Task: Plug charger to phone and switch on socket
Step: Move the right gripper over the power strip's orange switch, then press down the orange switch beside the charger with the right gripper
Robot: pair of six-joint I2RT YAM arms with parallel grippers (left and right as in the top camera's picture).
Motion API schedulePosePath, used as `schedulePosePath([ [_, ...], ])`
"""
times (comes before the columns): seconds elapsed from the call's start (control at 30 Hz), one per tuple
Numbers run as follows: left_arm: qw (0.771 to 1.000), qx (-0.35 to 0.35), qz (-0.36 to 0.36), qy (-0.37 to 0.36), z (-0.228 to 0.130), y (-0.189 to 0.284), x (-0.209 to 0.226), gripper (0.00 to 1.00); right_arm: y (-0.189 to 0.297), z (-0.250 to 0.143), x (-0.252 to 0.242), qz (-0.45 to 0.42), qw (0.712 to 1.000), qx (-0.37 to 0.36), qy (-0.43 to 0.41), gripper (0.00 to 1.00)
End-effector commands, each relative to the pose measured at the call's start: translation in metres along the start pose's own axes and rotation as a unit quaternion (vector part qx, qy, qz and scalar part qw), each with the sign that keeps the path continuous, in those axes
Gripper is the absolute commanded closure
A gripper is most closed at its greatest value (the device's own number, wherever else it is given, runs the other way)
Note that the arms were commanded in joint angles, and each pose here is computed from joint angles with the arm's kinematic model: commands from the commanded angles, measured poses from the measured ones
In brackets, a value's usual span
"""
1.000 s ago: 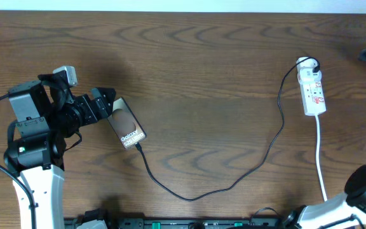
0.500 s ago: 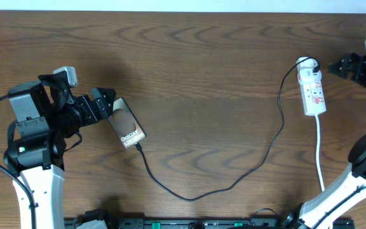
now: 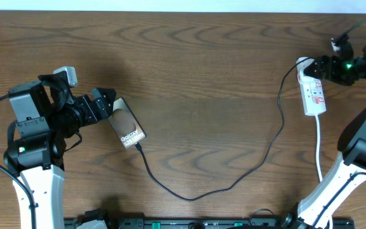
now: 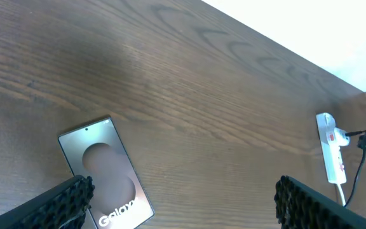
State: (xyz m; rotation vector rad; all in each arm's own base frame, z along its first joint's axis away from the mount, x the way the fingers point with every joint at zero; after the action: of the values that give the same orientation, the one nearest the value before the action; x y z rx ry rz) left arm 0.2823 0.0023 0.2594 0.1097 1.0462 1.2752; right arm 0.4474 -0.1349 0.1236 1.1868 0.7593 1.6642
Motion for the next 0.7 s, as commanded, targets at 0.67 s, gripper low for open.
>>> schedulePosePath([
  [0.67,1.0,0.005,-0.006,-0.004,-0.001,0.001,-0.001,0.07,-0.031,-0.008,-0.014,-0.026,0.998,0.029,-0.056,0.08],
])
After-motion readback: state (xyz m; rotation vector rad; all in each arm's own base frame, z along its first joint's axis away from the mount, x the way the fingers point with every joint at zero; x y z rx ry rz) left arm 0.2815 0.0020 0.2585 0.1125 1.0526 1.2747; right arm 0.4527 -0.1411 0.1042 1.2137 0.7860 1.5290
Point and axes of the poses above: each gripper's point midway between its finger pads, its own y axis back along the fingers, its own x axis along the line the jaws close on, z = x × y, the point moved 4 cm from there along y, back along the fingers, and after that the axes turned 6 degrees about y, right-handed, at the moved point
